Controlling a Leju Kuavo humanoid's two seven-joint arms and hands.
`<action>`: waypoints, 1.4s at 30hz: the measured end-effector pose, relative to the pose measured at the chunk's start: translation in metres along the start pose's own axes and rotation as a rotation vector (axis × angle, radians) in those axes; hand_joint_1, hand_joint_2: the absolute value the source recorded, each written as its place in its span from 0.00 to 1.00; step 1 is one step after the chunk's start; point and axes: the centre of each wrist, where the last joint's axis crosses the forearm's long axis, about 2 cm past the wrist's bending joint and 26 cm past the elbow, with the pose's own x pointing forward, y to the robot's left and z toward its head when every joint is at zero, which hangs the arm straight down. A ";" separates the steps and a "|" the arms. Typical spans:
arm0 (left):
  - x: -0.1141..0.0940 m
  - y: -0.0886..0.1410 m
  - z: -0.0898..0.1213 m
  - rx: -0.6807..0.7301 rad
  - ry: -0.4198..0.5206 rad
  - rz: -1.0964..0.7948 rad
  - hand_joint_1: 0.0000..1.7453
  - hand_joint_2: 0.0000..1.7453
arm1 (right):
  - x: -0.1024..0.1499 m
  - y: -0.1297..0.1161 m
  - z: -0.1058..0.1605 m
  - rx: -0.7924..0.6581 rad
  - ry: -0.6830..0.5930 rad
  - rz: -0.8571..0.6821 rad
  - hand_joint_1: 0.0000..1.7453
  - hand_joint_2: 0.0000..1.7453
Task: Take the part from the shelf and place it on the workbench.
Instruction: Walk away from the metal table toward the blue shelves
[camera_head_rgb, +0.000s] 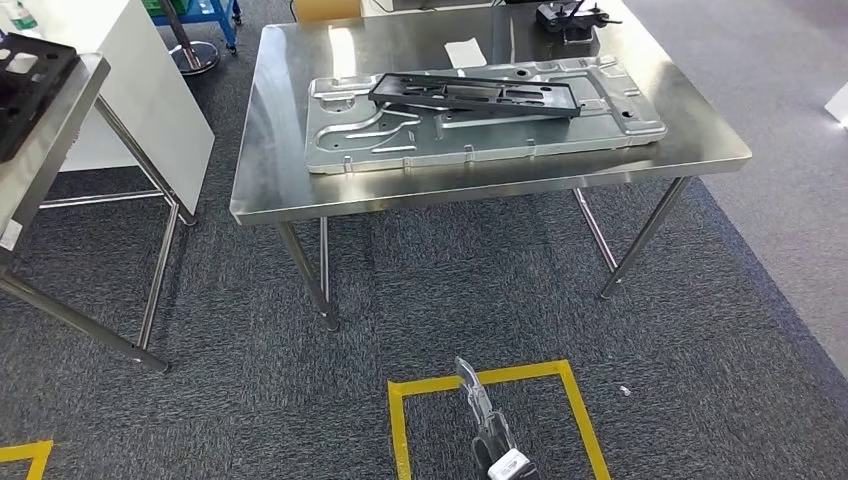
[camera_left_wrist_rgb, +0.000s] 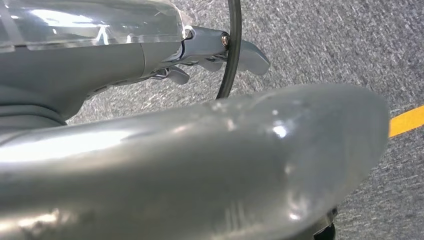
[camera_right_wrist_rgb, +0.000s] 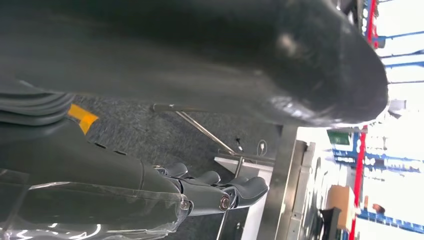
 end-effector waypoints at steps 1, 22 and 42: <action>0.000 0.000 0.000 0.001 0.000 0.000 0.00 0.00 | -0.001 0.001 0.000 0.006 0.002 0.006 0.00 0.00; 0.000 -0.001 0.000 -0.006 0.001 -0.013 0.00 0.00 | -0.037 0.010 0.024 0.046 0.175 0.006 0.00 0.00; 0.001 0.002 -0.001 0.007 -0.223 0.085 0.00 0.00 | -0.076 0.023 0.057 0.074 0.373 -0.014 0.00 0.00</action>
